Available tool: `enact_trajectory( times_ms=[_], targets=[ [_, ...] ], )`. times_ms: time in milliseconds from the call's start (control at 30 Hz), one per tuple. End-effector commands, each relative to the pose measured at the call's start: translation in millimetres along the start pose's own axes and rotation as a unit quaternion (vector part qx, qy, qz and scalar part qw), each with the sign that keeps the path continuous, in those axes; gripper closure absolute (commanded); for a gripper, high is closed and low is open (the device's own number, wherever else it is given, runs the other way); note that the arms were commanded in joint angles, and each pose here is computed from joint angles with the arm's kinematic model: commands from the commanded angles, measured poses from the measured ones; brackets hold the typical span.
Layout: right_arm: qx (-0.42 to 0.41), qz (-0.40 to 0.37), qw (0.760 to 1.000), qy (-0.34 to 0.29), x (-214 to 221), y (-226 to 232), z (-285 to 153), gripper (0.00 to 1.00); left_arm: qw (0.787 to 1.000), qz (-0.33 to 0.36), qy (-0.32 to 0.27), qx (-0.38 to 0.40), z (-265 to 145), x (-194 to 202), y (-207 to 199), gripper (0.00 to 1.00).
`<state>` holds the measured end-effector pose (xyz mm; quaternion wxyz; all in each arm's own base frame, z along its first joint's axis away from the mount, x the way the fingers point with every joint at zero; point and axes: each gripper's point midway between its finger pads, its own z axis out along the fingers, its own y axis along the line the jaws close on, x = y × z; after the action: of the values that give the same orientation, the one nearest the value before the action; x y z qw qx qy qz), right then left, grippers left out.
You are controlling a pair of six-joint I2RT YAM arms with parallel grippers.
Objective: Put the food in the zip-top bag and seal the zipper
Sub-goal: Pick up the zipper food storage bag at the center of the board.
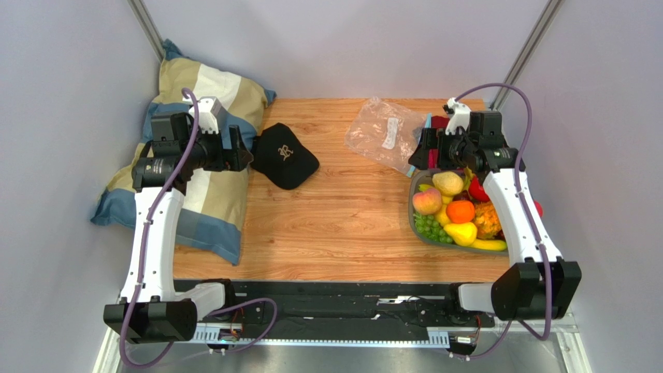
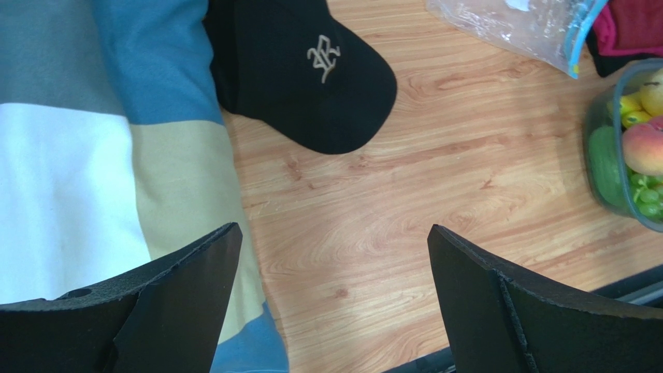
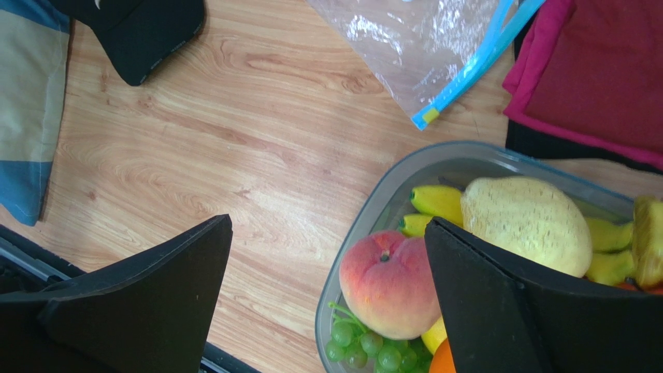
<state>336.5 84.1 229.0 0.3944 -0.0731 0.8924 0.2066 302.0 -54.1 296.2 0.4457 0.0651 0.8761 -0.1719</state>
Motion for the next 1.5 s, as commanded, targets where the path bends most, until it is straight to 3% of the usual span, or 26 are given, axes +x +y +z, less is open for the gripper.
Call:
enact_trajectory(
  times_ms=[0, 167, 300, 400, 733, 1467],
  targets=[
    [-0.024, -0.024, 0.999, -0.025, -39, 8, 6, 0.00, 0.999, -0.014, -0.024, -0.045, -5, -15, 12, 0.01],
    [-0.053, -0.015, 0.998, 0.008, -40, 4, 37, 0.00, 0.998, -0.023, -0.015, -0.062, -2, -10, 19, 0.01],
    [-0.060, 0.019, 0.998, 0.021, -46, -3, 63, 0.00, 0.995, -0.004, -0.094, -0.017, -8, -19, 1, 0.01],
    [-0.055, 0.032, 0.997, 0.039, -49, -14, 87, 0.00, 0.992, 0.019, -0.122, 0.017, -13, -24, -13, 0.01],
    [-0.029, 0.064, 0.995, 0.067, -50, -51, 154, 0.14, 0.994, 0.019, -0.107, 0.015, -9, -22, -10, 0.01],
    [0.038, 0.104, 0.992, 0.056, -57, -121, 182, 0.20, 0.994, 0.014, -0.101, 0.048, 9, -20, -14, 0.01]
  ],
)
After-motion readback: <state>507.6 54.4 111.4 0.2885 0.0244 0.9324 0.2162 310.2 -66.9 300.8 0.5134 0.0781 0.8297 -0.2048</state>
